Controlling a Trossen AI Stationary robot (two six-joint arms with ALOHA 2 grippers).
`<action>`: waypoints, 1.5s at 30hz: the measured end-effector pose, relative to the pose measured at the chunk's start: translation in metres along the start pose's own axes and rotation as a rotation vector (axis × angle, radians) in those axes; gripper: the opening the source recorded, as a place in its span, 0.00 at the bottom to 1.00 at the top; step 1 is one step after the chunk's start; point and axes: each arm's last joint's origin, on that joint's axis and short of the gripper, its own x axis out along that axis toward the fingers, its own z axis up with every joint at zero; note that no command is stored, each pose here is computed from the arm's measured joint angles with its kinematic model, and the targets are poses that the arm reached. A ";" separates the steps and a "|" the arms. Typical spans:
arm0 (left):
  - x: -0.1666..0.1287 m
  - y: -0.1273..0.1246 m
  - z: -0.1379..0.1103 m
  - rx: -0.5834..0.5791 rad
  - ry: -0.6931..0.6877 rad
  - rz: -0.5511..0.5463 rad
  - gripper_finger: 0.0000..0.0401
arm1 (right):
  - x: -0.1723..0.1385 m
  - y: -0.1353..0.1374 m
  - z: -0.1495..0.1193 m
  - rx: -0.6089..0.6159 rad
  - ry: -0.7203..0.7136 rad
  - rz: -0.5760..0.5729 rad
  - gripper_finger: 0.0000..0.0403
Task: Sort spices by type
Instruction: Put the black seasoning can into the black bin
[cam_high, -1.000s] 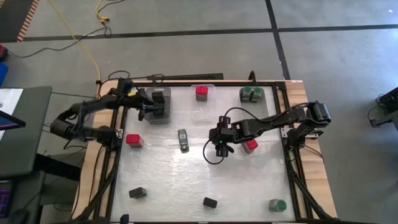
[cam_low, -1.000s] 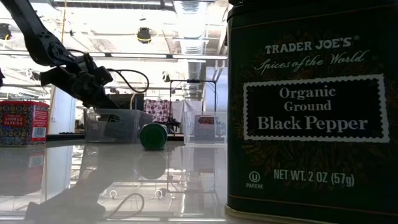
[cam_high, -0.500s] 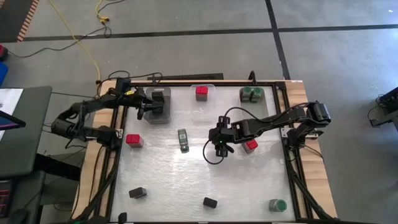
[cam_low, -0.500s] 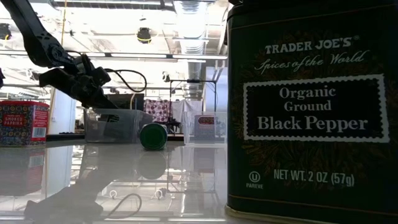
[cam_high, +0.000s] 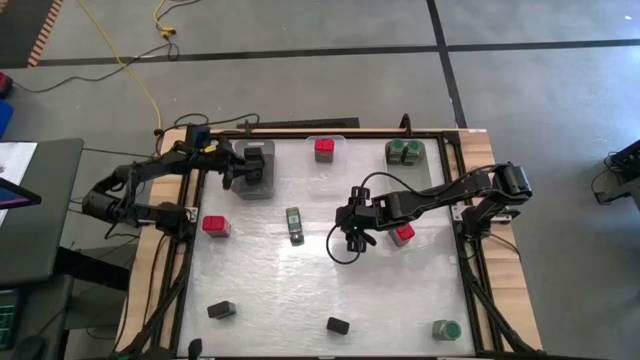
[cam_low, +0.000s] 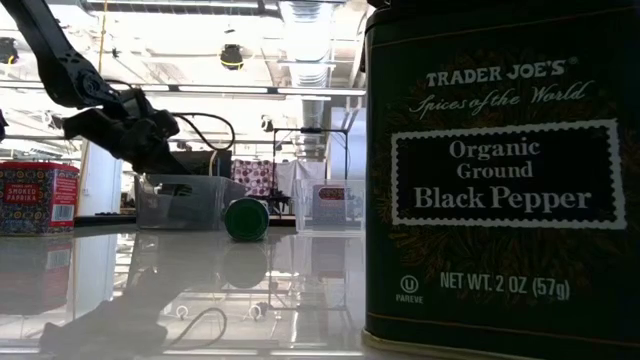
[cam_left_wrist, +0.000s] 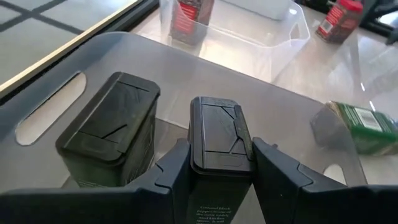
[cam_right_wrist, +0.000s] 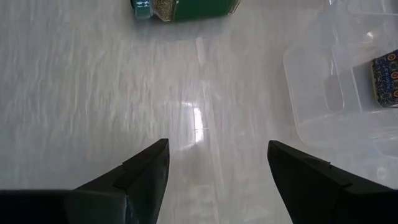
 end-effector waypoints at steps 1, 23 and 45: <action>0.000 0.000 0.001 -0.018 -0.003 0.006 0.33 | 0.000 0.000 0.000 0.000 0.000 0.000 0.74; 0.001 0.000 0.001 -0.023 0.006 0.019 0.33 | 0.000 0.000 0.000 0.000 0.000 0.000 0.74; 0.001 0.000 0.001 0.145 -0.001 0.005 0.43 | 0.000 0.000 0.000 0.000 0.000 0.000 0.74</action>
